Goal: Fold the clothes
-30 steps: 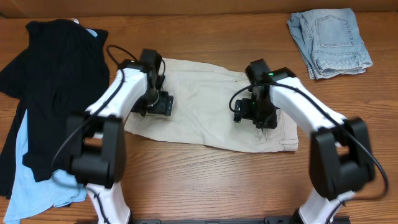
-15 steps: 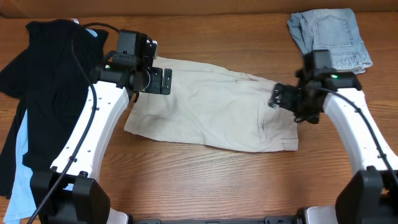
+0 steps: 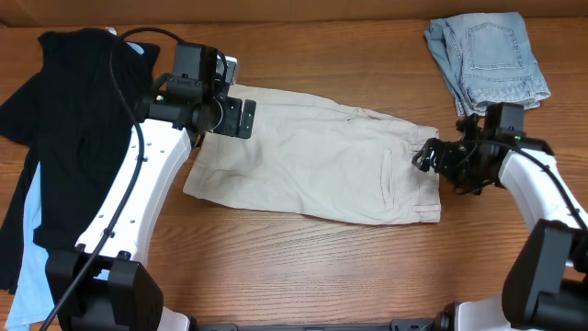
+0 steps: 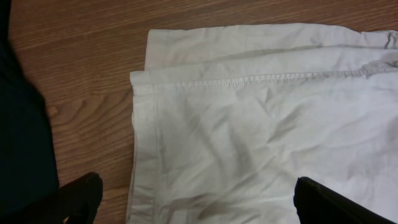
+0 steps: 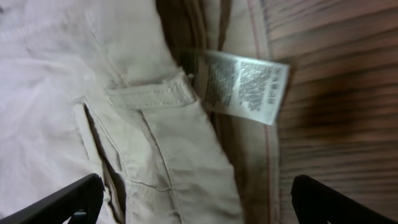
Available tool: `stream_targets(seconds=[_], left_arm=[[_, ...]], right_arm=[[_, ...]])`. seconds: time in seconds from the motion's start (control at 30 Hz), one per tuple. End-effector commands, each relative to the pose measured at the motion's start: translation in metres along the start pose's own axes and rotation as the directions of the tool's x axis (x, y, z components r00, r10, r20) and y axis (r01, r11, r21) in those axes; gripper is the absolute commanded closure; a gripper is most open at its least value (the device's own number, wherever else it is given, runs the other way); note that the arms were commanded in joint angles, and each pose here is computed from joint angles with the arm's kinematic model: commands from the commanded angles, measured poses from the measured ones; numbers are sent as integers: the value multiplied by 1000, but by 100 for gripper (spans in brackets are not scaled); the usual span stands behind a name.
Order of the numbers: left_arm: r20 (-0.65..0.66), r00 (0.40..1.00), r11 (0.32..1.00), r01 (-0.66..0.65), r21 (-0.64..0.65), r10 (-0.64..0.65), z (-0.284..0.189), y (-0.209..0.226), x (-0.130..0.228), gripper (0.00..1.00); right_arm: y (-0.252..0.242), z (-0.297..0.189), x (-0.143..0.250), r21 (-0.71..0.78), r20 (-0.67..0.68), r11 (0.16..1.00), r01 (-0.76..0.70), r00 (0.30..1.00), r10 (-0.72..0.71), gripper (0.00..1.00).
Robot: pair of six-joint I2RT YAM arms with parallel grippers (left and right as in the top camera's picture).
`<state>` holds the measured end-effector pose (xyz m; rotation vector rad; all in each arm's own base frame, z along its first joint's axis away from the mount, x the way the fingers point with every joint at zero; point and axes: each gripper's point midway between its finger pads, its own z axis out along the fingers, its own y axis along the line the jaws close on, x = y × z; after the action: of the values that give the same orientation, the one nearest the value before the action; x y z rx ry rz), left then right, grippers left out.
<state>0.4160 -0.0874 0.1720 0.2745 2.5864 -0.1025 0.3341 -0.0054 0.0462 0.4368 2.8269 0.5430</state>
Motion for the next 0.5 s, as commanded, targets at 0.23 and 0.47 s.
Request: stream_targets(seconds=[0.23,0.47], left_arm=[[-5,1000,1000,-21,13,21,2,-1,0,0],[-7,1000,1000,-26,18,26,2,-3,1,0]], right_arm=[[-10,43,16,-41,-92,997,-73,993,69,0],[5,52,14,-99,-101,986,-133,987,123,8]])
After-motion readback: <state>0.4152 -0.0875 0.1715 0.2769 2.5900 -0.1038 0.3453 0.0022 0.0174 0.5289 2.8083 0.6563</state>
